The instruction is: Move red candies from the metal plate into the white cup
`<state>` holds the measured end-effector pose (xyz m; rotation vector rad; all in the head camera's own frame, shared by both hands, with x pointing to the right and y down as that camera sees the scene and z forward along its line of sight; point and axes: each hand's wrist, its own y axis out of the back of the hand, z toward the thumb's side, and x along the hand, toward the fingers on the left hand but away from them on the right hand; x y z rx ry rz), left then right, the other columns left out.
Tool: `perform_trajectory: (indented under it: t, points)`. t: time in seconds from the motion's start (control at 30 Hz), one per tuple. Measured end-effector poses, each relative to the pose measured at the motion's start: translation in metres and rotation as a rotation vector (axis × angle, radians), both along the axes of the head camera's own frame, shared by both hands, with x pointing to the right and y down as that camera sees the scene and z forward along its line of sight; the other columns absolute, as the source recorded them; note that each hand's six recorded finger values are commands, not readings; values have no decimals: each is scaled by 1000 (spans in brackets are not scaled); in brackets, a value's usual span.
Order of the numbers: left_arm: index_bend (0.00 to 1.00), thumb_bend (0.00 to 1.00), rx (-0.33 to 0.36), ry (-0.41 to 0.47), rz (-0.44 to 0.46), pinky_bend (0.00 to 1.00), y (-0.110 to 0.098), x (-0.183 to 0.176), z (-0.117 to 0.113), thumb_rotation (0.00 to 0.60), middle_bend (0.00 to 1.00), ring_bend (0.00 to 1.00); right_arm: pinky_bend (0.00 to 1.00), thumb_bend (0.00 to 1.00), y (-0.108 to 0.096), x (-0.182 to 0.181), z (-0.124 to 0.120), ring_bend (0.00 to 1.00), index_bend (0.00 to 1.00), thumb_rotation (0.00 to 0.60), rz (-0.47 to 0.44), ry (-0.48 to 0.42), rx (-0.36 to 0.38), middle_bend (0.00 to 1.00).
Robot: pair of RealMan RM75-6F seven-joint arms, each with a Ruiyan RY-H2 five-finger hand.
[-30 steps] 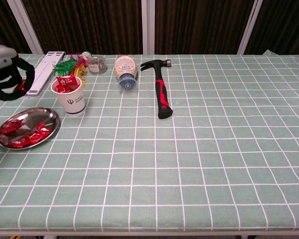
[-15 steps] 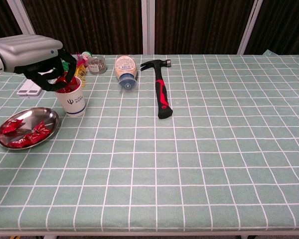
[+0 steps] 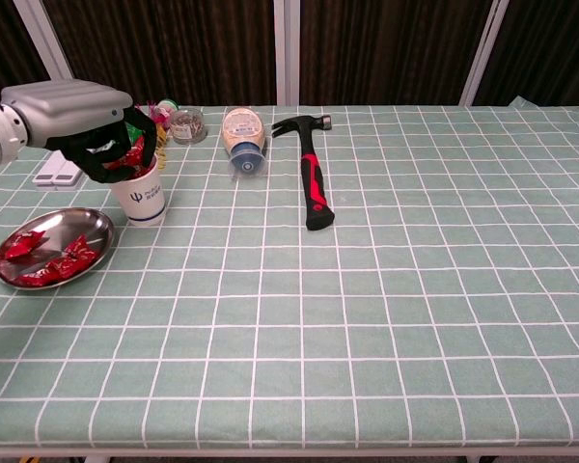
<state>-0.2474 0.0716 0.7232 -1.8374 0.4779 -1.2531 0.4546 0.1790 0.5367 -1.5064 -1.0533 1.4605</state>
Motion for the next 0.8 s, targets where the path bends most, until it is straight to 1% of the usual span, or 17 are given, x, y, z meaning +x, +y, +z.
perform_trajectory:
  t: [0.07,0.17,0.27,0.37,0.43,0.47,0.5,0.53,0.57,0.6,0.63,0.7,0.8]
  points:
    - [471,433,-3,1,-6,1000,1,-2,-2,600,909,922,577,89,0,-1,0,248,195,600,-2,-1,0,382]
    - [399,426,2,11,-22,1000,3,-8,-9,600,894,919,577,89,-1,-1,-1,248,195,600,-2,-1,4,381]
    - [349,406,19,36,-63,1000,5,-19,-21,600,871,901,577,88,-1,-1,-1,248,195,600,-3,0,5,382]
    - [344,368,63,58,-126,1000,6,-38,-35,600,807,836,576,89,-2,-2,-1,248,196,600,-7,-1,1,380]
    - [344,346,107,58,-180,981,7,-58,-46,600,727,740,564,89,-3,-1,0,246,195,600,-7,-3,0,370]
    - [344,339,128,53,-205,951,8,-68,-51,600,694,698,546,90,-3,-1,0,242,195,600,-6,-4,0,361]
    - [344,327,147,43,-230,878,11,-80,-55,600,642,630,505,90,-3,0,0,228,195,600,-6,-3,-2,343]
    - [344,314,172,26,-264,774,15,-96,-61,600,584,556,477,91,-3,0,1,215,196,600,-7,-2,-5,333]
    - [344,307,189,10,-286,700,19,-108,-65,600,545,506,431,91,-3,0,2,189,196,600,-8,-2,-8,317]
    - [344,300,203,-9,-307,598,23,-121,-69,600,490,438,387,92,-3,0,3,157,196,600,-9,-3,-12,301]
    - [344,297,218,-36,-330,521,30,-136,-73,600,447,391,346,92,-2,0,4,131,196,600,-12,-6,-16,286]
    - [344,296,235,-74,-360,447,41,-156,-80,600,418,362,289,93,-1,-2,5,97,196,600,-19,-16,-19,268]
    - [344,296,259,-114,-398,417,61,-178,-92,600,416,360,253,97,1,-6,6,81,196,600,-38,-36,-18,259]
